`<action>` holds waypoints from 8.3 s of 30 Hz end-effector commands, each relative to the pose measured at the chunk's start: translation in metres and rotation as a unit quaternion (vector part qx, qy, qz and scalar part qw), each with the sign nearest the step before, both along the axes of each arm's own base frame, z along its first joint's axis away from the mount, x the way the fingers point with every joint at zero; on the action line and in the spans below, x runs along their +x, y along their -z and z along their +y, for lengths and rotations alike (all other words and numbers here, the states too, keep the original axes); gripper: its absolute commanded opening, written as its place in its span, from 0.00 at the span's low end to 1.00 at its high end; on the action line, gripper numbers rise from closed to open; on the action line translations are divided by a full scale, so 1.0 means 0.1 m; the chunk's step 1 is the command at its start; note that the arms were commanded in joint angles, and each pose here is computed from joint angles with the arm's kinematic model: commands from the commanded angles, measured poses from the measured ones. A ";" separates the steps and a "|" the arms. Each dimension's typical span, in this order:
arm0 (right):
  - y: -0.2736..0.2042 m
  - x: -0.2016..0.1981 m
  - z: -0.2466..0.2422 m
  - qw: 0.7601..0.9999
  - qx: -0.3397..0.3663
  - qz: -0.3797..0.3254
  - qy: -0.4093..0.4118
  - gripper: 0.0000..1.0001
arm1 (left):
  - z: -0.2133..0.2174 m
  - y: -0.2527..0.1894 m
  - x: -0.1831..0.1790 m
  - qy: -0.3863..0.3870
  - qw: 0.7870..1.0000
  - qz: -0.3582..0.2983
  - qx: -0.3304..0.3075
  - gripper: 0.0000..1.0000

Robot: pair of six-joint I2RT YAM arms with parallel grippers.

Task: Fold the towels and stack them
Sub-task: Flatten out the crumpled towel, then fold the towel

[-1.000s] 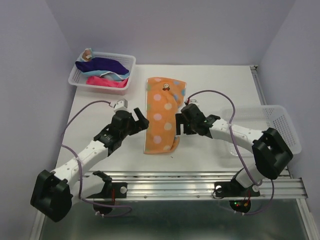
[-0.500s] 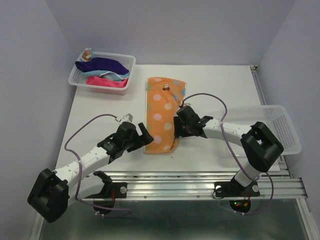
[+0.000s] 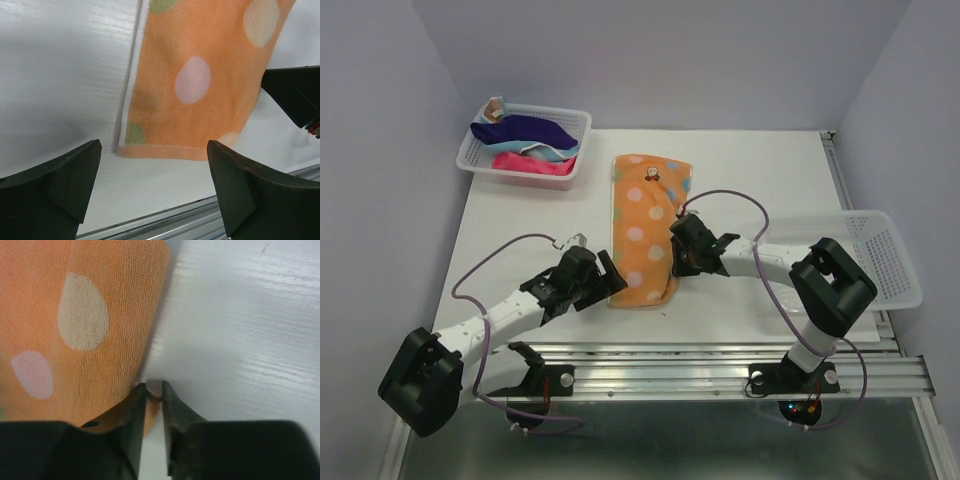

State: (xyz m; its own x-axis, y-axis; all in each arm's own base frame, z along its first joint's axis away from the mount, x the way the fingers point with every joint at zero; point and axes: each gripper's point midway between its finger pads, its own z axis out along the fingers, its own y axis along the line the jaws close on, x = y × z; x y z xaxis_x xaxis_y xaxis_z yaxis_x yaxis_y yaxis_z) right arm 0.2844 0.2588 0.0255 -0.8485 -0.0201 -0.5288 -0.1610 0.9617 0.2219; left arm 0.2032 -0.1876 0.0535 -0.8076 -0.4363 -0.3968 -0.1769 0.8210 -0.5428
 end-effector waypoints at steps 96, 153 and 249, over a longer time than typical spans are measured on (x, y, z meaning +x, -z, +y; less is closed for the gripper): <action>-0.87 -1.14 -0.76 0.985 0.136 0.004 0.108 0.01 | -0.27 -0.48 -0.30 -0.013 0.996 -0.015 0.092 0.00; -1.19 2.35 -1.04 0.951 0.038 -0.170 0.255 0.01 | -0.42 -0.84 3.40 -0.041 0.973 -0.139 0.182 0.00; -0.72 -0.12 -0.62 0.981 0.164 0.012 0.104 0.01 | 0.01 -0.54 0.99 0.012 0.994 -0.105 -0.020 0.00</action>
